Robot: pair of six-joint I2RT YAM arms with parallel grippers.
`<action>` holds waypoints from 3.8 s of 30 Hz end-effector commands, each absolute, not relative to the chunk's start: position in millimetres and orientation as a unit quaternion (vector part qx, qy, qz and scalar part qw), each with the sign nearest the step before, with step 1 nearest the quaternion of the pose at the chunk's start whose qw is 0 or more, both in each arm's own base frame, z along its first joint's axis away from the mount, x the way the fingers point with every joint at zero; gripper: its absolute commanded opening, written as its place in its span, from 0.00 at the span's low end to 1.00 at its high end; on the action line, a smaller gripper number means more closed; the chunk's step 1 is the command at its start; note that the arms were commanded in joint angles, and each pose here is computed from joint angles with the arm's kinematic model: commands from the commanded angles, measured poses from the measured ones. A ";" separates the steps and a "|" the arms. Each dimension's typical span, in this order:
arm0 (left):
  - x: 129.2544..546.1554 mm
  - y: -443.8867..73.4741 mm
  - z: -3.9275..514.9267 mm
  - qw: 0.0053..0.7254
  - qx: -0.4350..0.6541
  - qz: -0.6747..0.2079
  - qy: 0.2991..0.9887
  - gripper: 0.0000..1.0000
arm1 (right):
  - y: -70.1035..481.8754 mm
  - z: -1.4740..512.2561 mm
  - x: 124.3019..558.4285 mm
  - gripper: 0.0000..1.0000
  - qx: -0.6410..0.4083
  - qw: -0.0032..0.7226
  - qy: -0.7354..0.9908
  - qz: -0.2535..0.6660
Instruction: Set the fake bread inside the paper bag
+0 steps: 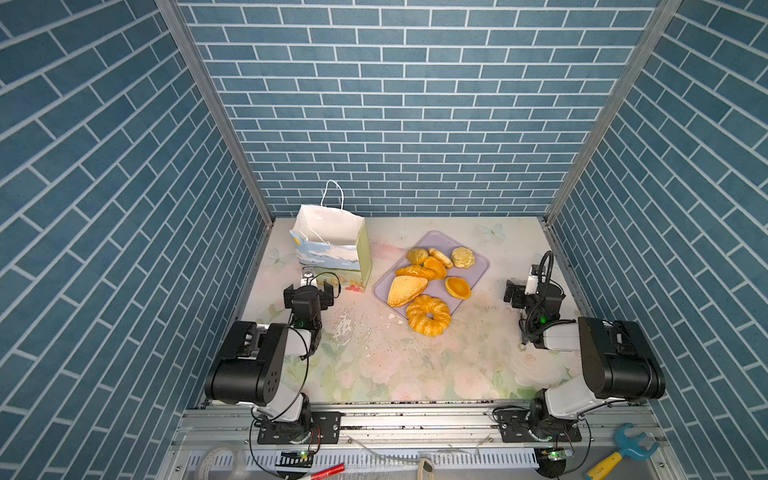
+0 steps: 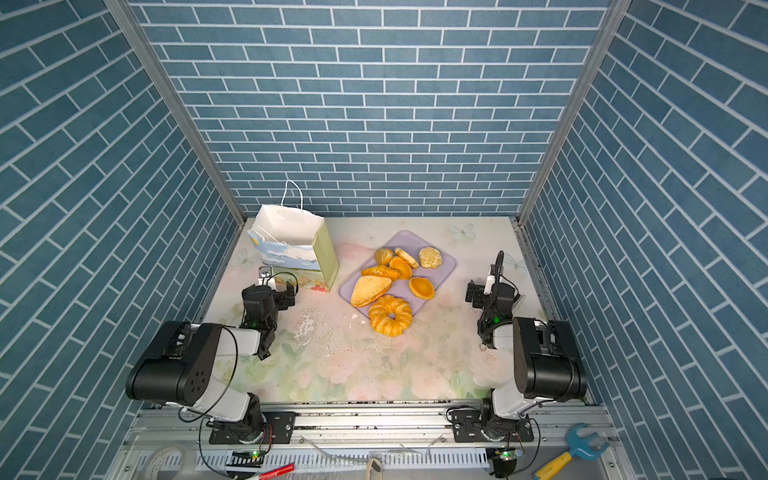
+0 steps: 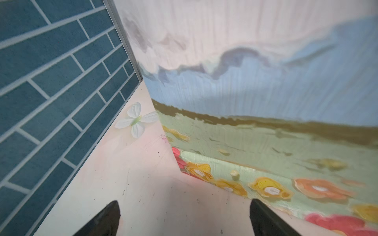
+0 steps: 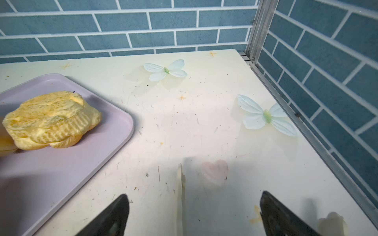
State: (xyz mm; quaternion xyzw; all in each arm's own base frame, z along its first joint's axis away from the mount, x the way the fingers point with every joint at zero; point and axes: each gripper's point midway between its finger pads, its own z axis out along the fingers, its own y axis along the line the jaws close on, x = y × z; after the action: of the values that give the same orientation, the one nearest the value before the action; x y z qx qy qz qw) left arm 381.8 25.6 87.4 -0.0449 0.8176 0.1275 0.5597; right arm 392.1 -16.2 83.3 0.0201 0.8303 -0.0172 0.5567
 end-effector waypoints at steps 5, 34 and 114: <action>387.1 27.2 98.0 0.575 -0.051 0.128 0.807 1.00 | -14.9 88.5 395.4 0.99 0.010 0.564 0.825 -0.018; 386.5 28.5 100.3 0.577 -0.055 0.129 0.805 1.00 | -21.5 97.9 391.7 0.96 0.024 0.577 0.816 -0.030; 312.9 -84.3 334.3 0.433 -0.049 -0.256 0.863 0.00 | 231.7 287.1 346.0 0.66 -0.175 0.386 0.882 0.205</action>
State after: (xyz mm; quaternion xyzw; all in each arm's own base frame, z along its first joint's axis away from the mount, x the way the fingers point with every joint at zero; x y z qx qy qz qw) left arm 323.5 -81.0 329.1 -0.0787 0.8619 -0.2521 0.4329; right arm 346.7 228.2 284.7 -0.1604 0.8807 0.2145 0.3907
